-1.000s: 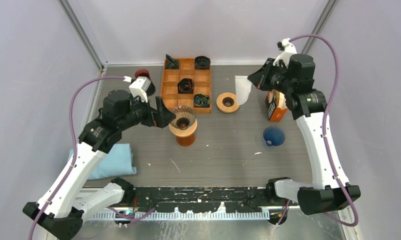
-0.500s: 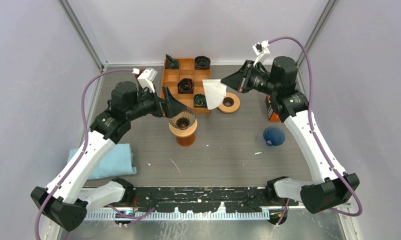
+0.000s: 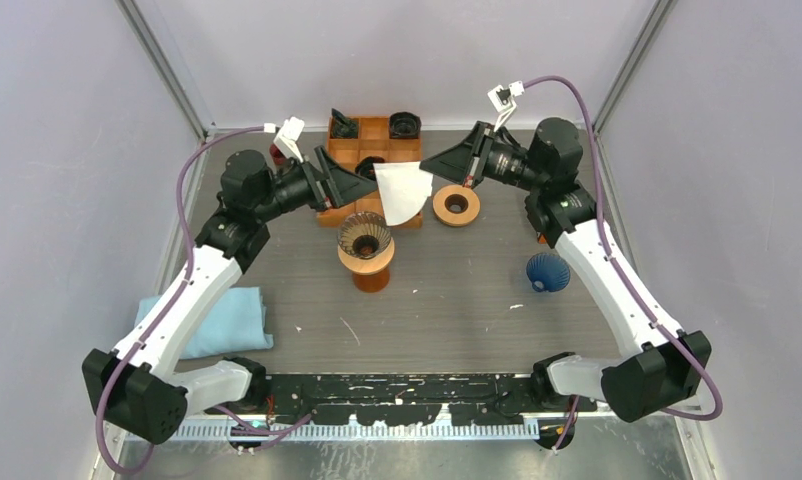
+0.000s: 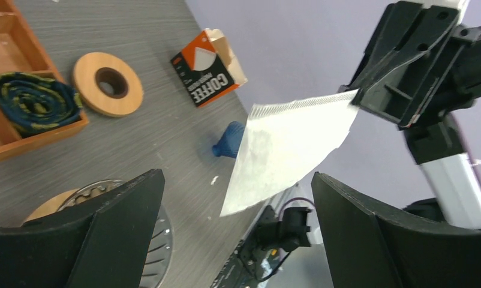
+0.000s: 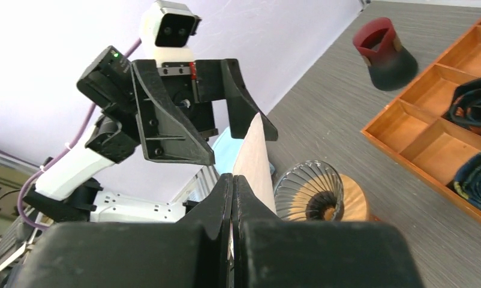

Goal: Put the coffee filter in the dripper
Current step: Pass from the right arm to the left

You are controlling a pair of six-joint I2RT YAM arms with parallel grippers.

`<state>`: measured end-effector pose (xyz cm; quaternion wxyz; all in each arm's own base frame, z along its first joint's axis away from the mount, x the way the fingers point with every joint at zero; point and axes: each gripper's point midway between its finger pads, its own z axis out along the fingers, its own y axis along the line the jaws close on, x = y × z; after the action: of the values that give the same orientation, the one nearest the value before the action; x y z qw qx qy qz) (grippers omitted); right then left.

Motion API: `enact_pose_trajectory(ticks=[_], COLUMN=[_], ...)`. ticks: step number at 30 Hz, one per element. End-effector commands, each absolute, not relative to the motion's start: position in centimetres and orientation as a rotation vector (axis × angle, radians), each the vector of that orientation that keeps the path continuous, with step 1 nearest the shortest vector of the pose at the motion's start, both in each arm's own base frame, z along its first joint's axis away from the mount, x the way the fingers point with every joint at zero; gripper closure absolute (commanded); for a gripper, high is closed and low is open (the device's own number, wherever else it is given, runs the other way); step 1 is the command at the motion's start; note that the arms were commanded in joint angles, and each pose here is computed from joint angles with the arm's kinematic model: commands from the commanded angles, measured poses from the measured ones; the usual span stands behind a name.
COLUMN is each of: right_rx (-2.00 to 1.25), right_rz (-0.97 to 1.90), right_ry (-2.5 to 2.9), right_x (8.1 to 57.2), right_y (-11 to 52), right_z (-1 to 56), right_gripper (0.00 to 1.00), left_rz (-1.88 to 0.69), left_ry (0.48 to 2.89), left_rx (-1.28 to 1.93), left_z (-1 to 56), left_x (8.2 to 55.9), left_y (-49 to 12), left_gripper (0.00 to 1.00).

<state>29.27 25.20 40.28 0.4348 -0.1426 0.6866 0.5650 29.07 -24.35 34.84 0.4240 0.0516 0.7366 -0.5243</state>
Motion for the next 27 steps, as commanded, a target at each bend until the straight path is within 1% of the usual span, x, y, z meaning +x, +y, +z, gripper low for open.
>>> enact_pose_trajectory(ticks=[1, 6, 7, 10, 18, 22, 27], right_rx=[-0.422, -0.429, -0.428, -0.417, -0.395, -0.387, -0.387], right_rz=[1.512, 1.544, 1.55, 1.557, 1.557, 1.553, 1.567], right_ry=[1.587, 1.583, 1.583, 1.589, 1.608, 1.619, 1.616], right_x=[27.9, 27.7, 27.8, 28.0, 28.9, 29.3, 29.4], right_y=[26.3, 26.9, 27.0, 27.1, 27.4, 27.5, 27.6], right_z=[42.9, 42.7, 42.7, 42.3, 41.2, 40.7, 40.3], right_gripper=[0.99, 0.99, 0.99, 0.99, 0.99, 0.99, 0.99], left_rz=[-1.443, -1.497, -1.507, -1.533, -1.584, -1.578, -1.573], left_ry=[1.706, 1.695, 1.692, 1.671, 1.623, 1.608, 1.595], left_rx=[0.188, 0.19, 0.191, 0.195, 0.208, 0.209, 0.193], left_z=[37.9, 37.9, 37.9, 38.1, 38.5, 38.7, 38.9], left_x=[28.5, 28.6, 28.5, 28.2, 27.1, 26.6, 26.1], left_y=[-25.3, -25.8, -25.9, -26.0, -25.9, -25.5, -25.2], left_gripper=[0.05, 0.12, 0.16, 0.22, 0.51, 0.57, 0.69])
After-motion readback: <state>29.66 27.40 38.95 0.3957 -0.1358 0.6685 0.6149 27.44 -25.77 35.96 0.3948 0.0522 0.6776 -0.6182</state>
